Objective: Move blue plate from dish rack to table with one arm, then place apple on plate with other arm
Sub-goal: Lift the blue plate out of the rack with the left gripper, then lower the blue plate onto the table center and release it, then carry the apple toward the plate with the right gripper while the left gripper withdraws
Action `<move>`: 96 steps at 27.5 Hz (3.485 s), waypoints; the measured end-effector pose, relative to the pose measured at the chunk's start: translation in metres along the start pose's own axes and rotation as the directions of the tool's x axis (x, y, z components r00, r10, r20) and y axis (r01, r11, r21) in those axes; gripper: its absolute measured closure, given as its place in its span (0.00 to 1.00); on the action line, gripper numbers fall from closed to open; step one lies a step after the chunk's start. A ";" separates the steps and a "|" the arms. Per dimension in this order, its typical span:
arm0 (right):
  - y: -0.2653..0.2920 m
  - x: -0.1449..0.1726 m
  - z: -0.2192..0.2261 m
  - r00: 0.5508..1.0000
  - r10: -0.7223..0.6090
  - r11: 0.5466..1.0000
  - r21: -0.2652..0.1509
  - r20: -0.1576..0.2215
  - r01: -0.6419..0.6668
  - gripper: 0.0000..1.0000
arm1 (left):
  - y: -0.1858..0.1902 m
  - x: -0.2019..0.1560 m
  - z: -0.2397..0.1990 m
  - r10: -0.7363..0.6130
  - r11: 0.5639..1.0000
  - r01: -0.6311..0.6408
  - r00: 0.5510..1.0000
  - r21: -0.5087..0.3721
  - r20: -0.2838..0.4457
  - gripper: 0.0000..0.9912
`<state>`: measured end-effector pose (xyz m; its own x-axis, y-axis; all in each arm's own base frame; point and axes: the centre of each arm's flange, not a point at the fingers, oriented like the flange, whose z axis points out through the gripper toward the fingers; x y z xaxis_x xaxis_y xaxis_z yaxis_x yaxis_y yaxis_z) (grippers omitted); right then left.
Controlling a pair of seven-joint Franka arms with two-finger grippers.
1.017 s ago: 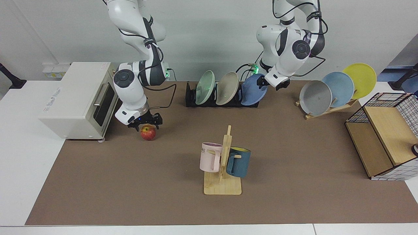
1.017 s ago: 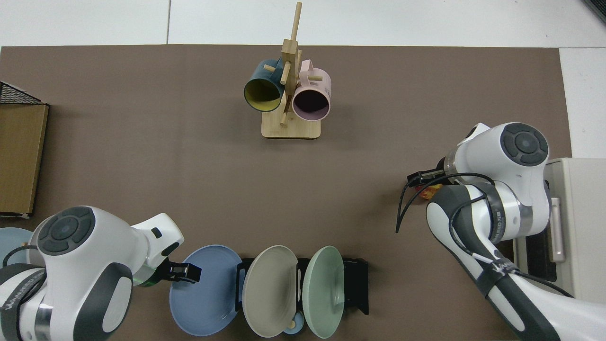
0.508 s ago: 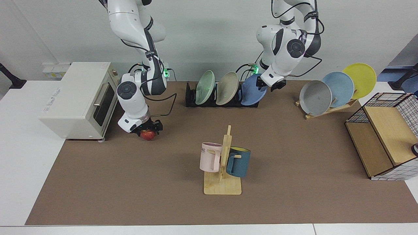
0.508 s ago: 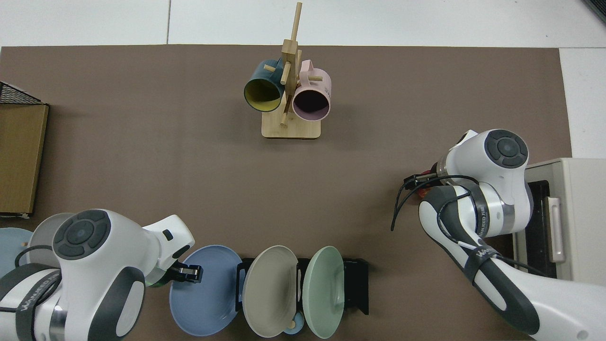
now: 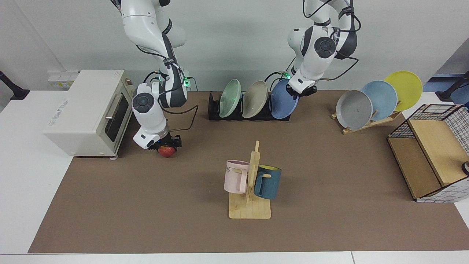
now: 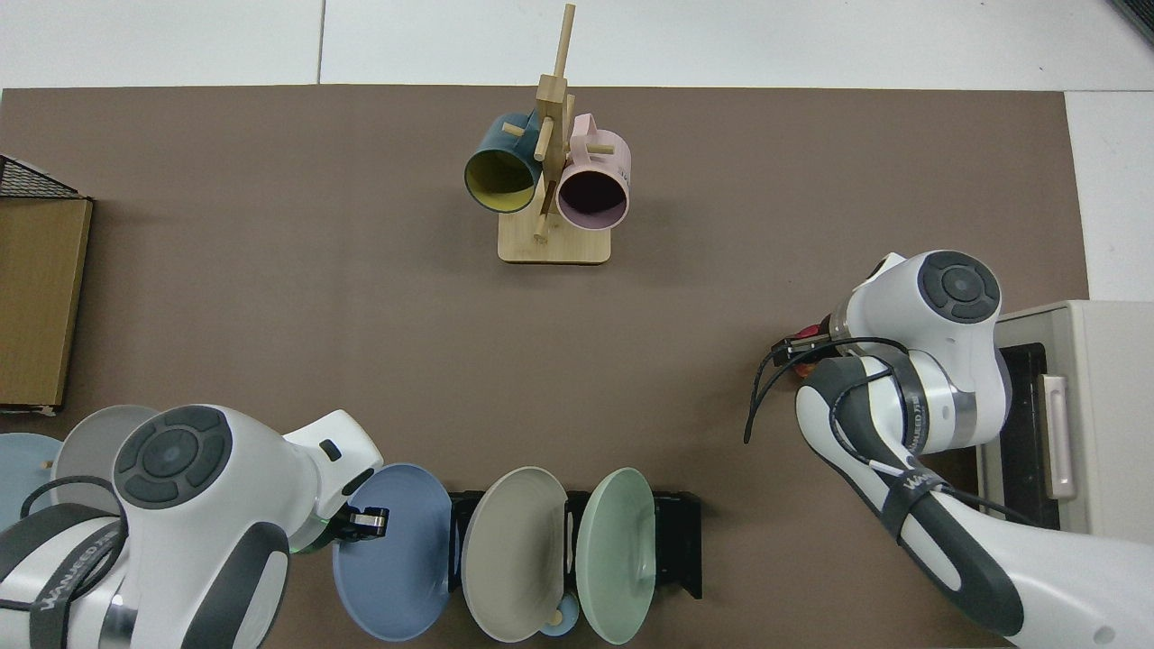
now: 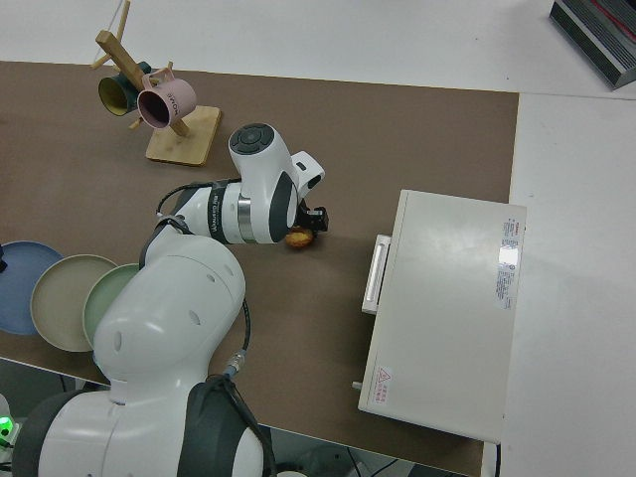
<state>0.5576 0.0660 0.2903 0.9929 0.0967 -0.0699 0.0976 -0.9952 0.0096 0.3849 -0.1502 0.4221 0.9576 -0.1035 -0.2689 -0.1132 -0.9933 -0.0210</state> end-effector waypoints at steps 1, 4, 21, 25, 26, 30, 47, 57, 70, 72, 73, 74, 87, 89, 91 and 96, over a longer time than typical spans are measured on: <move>0.000 0.000 0.000 1.000 0.000 1.000 0.000 0.000 0.000 0.25 | 0.000 0.000 -0.004 -0.004 1.000 0.004 1.000 0.025 -0.005 0.87; 0.000 0.000 -0.001 1.000 0.000 1.000 0.000 -0.001 0.000 0.25 | 0.004 0.000 -0.021 -0.013 0.998 0.015 1.000 0.065 -0.025 0.87; 0.009 0.008 -0.097 0.999 0.021 1.000 0.006 -0.029 -0.020 0.25 | -0.052 0.066 -0.090 -0.055 0.984 0.037 0.993 -0.174 -0.104 0.87; 0.016 0.009 -0.123 0.999 0.033 0.999 0.007 -0.026 -0.033 0.25 | -0.061 0.101 -0.080 -0.119 0.945 0.068 0.982 -0.319 -0.145 0.87; 0.018 0.009 -0.130 0.999 0.036 0.999 0.008 -0.029 -0.036 0.25 | -0.061 0.109 -0.076 -0.138 0.931 0.075 0.979 -0.357 -0.153 0.87; 0.024 0.005 -0.155 0.998 0.045 0.999 0.010 -0.039 -0.044 0.25 | -0.051 0.141 -0.054 -0.193 0.882 0.091 0.965 -0.463 -0.179 0.87; 0.021 -0.024 -0.216 0.997 0.039 0.999 0.016 -0.069 -0.038 0.25 | 0.053 0.180 0.008 -0.112 0.864 -0.040 0.957 -0.502 -0.268 0.87; 0.021 -0.024 -0.213 0.997 0.038 0.999 0.016 -0.061 -0.037 0.25 | 0.064 0.177 0.011 -0.091 0.866 -0.057 0.959 -0.497 -0.270 0.66; 0.003 -0.024 -0.209 0.997 0.051 0.999 0.016 -0.054 -0.050 0.25 | 0.056 0.163 -0.018 0.030 0.962 -0.098 0.966 -0.254 -0.257 0.55; -0.005 -0.024 -0.209 0.997 0.049 0.999 0.016 -0.054 -0.048 0.25 | 0.048 0.157 -0.042 0.049 0.983 -0.090 0.969 -0.160 -0.243 0.55; -0.008 -0.024 -0.209 0.997 0.048 0.999 0.015 -0.054 -0.047 0.25 | 0.044 0.153 -0.054 0.054 0.989 -0.085 0.971 -0.125 -0.233 0.53; -0.012 -0.024 -0.209 0.997 0.049 0.999 0.015 -0.053 -0.048 0.25 | 0.040 0.149 -0.070 0.058 0.993 -0.079 0.974 -0.092 -0.220 0.53; -0.115 -0.028 -0.200 0.987 0.145 0.989 0.023 -0.068 -0.144 0.25 | -0.025 0.091 -0.188 0.003 1.000 -0.004 0.977 -0.001 -0.212 0.17; -0.133 -0.028 -0.199 0.984 0.165 0.986 0.025 -0.070 -0.163 0.25 | -0.033 0.084 -0.198 0.017 1.000 -0.016 0.975 0.005 -0.221 0.14; -0.153 -0.028 -0.198 0.980 0.186 0.983 0.028 -0.073 -0.184 0.25 | -0.039 0.078 -0.206 0.024 1.000 -0.022 0.974 0.008 -0.227 0.08; -0.196 -0.023 -0.191 0.970 0.233 0.972 0.030 -0.072 -0.232 0.25 | -0.050 0.070 -0.221 0.011 1.000 -0.010 0.971 0.005 -0.238 0.00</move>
<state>0.5286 0.2621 0.4801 0.9905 -0.1372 0.0061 -0.1371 -0.9905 -0.0047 0.5165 -0.1189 0.6173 0.9919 -0.1233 -0.0319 -0.1241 -0.9920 -0.0230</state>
